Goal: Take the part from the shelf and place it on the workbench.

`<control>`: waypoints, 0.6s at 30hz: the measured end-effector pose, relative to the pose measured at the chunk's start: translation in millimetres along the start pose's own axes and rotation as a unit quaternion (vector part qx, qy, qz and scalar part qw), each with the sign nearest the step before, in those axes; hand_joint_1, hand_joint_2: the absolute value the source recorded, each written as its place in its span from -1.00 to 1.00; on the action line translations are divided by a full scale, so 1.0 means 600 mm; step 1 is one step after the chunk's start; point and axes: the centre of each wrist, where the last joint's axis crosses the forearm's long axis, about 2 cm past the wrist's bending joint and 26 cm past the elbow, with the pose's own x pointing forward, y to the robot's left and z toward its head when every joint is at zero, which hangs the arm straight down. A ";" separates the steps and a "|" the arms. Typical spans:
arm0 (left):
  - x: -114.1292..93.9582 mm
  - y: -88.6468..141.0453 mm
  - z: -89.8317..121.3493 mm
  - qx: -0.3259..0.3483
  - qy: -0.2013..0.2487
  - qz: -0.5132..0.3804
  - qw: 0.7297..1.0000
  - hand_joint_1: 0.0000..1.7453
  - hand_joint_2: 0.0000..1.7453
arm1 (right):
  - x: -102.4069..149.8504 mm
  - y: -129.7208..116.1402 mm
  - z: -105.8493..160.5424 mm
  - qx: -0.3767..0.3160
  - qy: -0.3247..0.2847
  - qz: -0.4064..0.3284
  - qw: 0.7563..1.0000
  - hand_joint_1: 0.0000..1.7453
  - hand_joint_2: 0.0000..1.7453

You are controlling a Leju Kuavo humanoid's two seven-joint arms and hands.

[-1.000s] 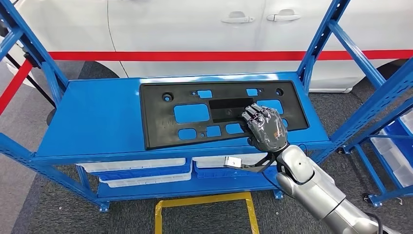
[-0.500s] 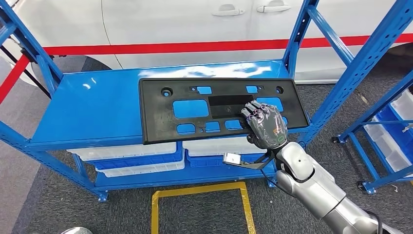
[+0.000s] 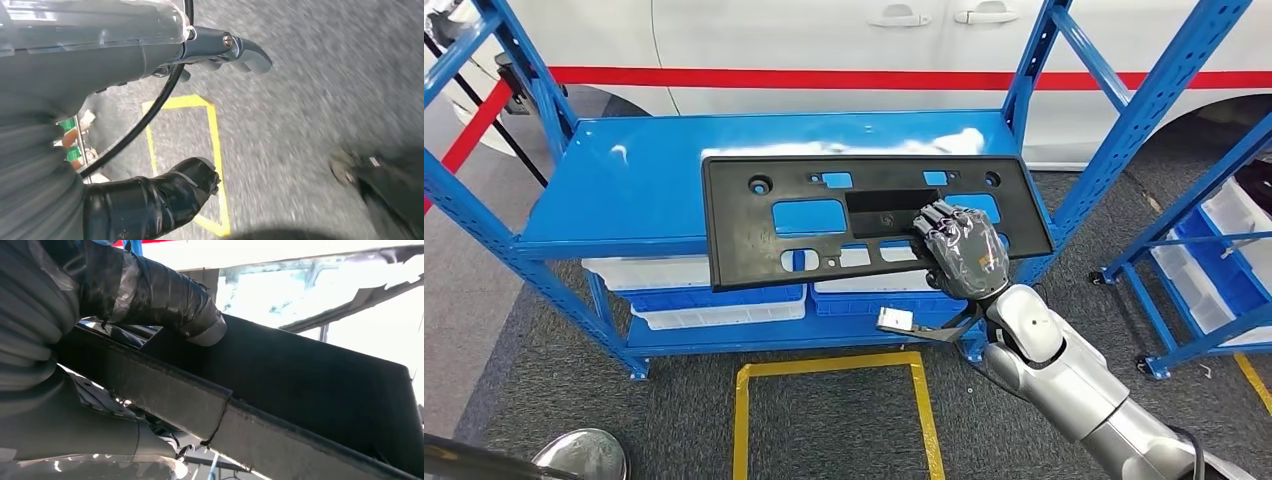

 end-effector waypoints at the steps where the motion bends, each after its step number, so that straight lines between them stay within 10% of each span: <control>1: -0.001 0.001 0.000 0.000 0.001 0.000 1.000 -1.00 1.00 | 0.001 0.000 -0.001 0.002 0.000 -0.001 1.000 1.00 1.00; 18: -0.010 0.017 0.004 -0.001 0.005 0.002 1.000 -1.00 1.00 | 0.019 -0.012 -0.044 -0.008 -0.007 -0.006 1.000 1.00 1.00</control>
